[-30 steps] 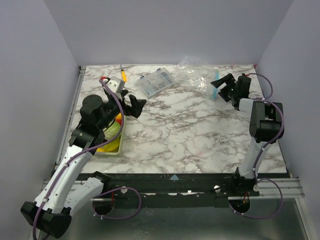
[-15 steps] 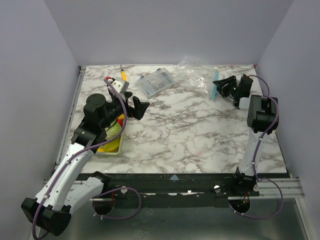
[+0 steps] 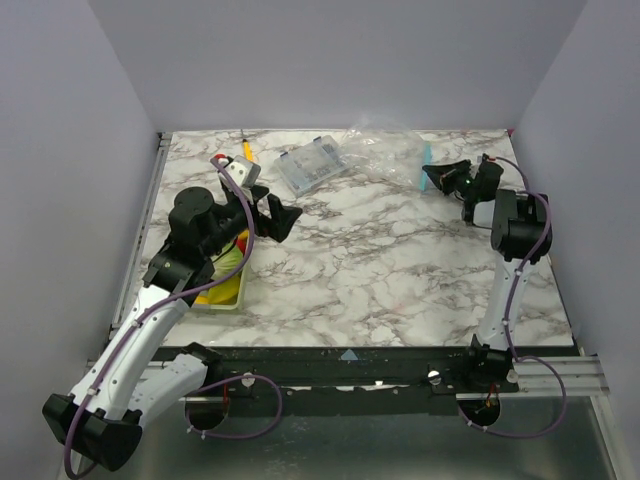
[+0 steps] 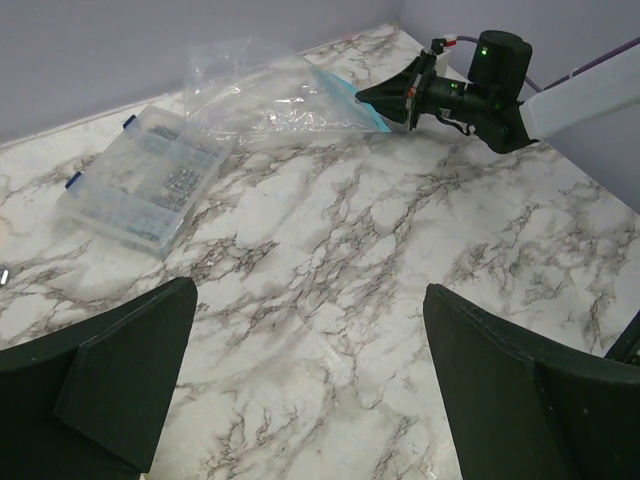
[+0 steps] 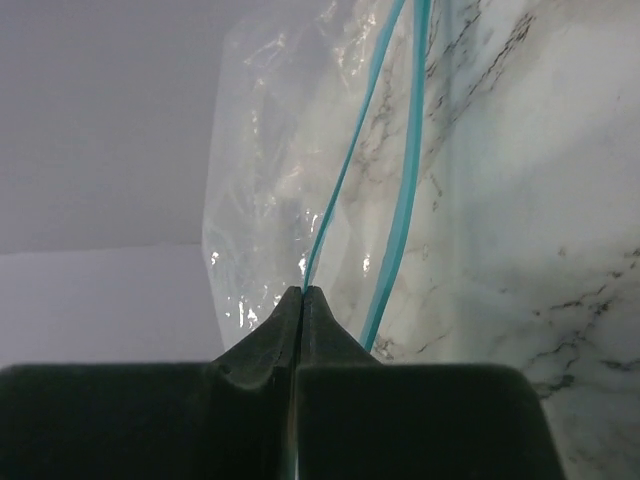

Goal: Place the food in the zip-top bag and seal the zipper

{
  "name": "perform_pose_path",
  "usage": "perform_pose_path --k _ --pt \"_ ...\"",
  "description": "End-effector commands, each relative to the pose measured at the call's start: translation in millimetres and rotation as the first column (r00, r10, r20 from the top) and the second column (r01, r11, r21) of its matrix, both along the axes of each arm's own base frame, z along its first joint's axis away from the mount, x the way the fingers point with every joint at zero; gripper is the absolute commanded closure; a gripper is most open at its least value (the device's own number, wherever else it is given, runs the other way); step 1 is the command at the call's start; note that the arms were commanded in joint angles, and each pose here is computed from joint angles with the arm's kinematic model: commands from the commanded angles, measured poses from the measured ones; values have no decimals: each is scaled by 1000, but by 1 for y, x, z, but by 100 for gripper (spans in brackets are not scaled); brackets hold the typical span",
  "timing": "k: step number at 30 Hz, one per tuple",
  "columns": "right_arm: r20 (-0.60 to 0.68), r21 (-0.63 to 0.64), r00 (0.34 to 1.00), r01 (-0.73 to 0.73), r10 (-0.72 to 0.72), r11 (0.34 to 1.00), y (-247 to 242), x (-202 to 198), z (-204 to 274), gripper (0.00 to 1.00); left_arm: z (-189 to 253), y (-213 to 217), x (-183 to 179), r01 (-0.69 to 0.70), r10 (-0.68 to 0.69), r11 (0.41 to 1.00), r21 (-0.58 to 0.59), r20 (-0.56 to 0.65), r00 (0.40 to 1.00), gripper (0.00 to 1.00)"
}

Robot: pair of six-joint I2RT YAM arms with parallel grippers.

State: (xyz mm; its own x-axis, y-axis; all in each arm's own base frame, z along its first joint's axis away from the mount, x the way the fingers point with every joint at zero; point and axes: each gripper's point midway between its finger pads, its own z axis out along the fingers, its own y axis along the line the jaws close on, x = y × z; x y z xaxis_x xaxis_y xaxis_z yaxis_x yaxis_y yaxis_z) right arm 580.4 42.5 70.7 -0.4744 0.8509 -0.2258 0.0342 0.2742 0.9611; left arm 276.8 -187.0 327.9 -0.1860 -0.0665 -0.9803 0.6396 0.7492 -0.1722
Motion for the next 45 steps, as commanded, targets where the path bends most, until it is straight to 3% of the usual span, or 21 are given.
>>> perform_pose_path --k 1,6,10,13,17,20,23,26,30,38,40,45 --pt "74 19 996 -44 43 999 7 -22 37 100 12 -7 -7 47 -46 998 -29 19 999 1" --pt "-80 -81 996 -48 42 996 9 -69 42 100 14 -9 -10 58 -58 997 -47 13 998 2" --pt "-126 -277 991 -74 41 958 4 -119 63 100 13 -15 -11 85 -86 994 -71 -10 996 3" --pt "-167 -476 986 -53 -31 878 -15 -156 79 100 10 -21 -13 115 -119 990 -87 -39 992 4" --pt "-183 -707 959 23 -215 707 -59 -205 116 100 5 -25 -11 123 -130 988 -98 -74 989 4" --pt "-103 -782 965 71 -241 619 -70 -228 170 100 5 -29 -11 132 -144 984 -120 -97 985 5" --pt "-22 -804 981 97 -193 586 -63 -241 215 100 2 -33 -10 116 -141 980 -159 -159 977 6" --pt "-13 -809 994 50 -104 585 -39 -248 230 100 -5 -39 -10 81 -142 972 -221 -276 951 10" --pt "-45 -829 999 -42 8 558 18 -250 215 100 -9 -46 -16 90 -183 963 -255 -371 910 11" --pt "-181 -900 960 -249 214 359 188 -281 129 100 -19 -42 -2 70 -127 985 -155 -391 912 14" --pt "-185 -893 947 -274 263 357 213 -289 112 100 -30 -35 5 30 -74 993 -117 -396 915 17" --pt "-128 -842 909 -311 398 440 259 -305 104 100 -50 -32 4 15 -78 989 -146 -438 896 20"
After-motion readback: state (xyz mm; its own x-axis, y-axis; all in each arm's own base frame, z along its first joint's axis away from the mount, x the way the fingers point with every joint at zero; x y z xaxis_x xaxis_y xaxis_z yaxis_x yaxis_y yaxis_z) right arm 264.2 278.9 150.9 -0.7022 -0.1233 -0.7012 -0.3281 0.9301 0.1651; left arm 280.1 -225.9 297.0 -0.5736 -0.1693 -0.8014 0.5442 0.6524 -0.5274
